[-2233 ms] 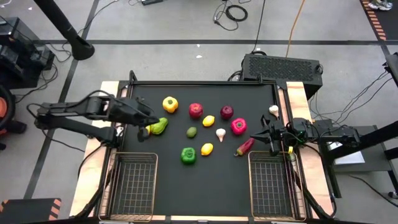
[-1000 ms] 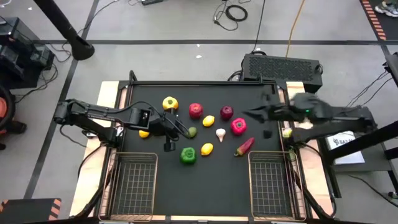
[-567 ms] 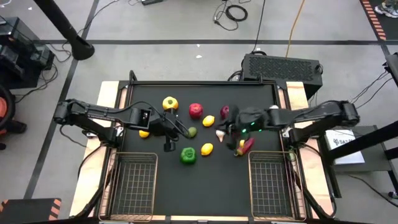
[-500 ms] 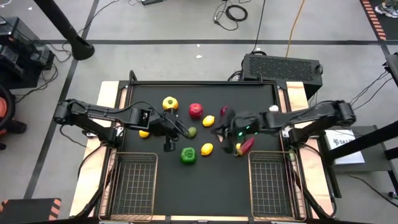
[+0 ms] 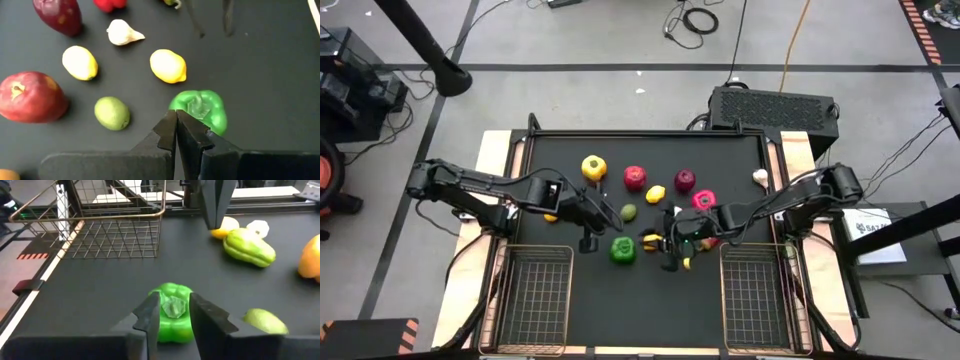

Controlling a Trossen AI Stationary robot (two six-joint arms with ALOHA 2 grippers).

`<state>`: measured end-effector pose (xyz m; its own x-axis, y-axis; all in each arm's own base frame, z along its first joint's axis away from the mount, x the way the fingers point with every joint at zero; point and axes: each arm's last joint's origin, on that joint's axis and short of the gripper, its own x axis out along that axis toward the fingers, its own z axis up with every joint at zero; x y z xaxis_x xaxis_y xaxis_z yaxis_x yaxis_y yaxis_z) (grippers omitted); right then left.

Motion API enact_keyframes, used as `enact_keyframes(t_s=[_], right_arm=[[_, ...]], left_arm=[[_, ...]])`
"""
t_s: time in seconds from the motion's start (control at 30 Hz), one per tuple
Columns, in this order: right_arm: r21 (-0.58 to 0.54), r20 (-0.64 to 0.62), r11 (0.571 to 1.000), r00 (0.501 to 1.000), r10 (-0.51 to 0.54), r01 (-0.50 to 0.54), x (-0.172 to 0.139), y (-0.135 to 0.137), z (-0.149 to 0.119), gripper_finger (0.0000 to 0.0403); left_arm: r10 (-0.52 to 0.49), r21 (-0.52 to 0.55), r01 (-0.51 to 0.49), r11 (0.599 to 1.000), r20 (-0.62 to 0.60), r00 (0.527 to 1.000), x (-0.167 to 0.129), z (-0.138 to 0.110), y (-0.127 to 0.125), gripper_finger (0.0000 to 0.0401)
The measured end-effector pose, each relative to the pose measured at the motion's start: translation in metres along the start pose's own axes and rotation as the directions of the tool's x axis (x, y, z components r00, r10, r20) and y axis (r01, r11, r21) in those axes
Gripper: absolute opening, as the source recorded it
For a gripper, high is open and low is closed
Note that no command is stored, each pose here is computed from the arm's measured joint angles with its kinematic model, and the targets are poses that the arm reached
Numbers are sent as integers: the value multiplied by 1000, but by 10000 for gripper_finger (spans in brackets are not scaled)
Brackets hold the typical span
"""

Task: Sort produce into baskets
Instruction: Put the green bell pepper into the left gold wire basket

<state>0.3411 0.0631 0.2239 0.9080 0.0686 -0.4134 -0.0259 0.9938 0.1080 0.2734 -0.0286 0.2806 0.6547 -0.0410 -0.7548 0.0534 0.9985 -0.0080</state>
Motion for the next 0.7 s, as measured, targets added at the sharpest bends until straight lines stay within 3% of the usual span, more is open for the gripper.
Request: enact_keyframes(t_s=[0.5,0.7], right_arm=[[5,-8,1000,1000,-2,2,19,-1,-14,112],[-28,-44,1000,999,-7,6,10,-2,-10,121]], left_arm=[[-3,39,2,999,11,1000,-1,0,-14,18],[-28,-32,29,999,33,999,18,6,-18,18]])
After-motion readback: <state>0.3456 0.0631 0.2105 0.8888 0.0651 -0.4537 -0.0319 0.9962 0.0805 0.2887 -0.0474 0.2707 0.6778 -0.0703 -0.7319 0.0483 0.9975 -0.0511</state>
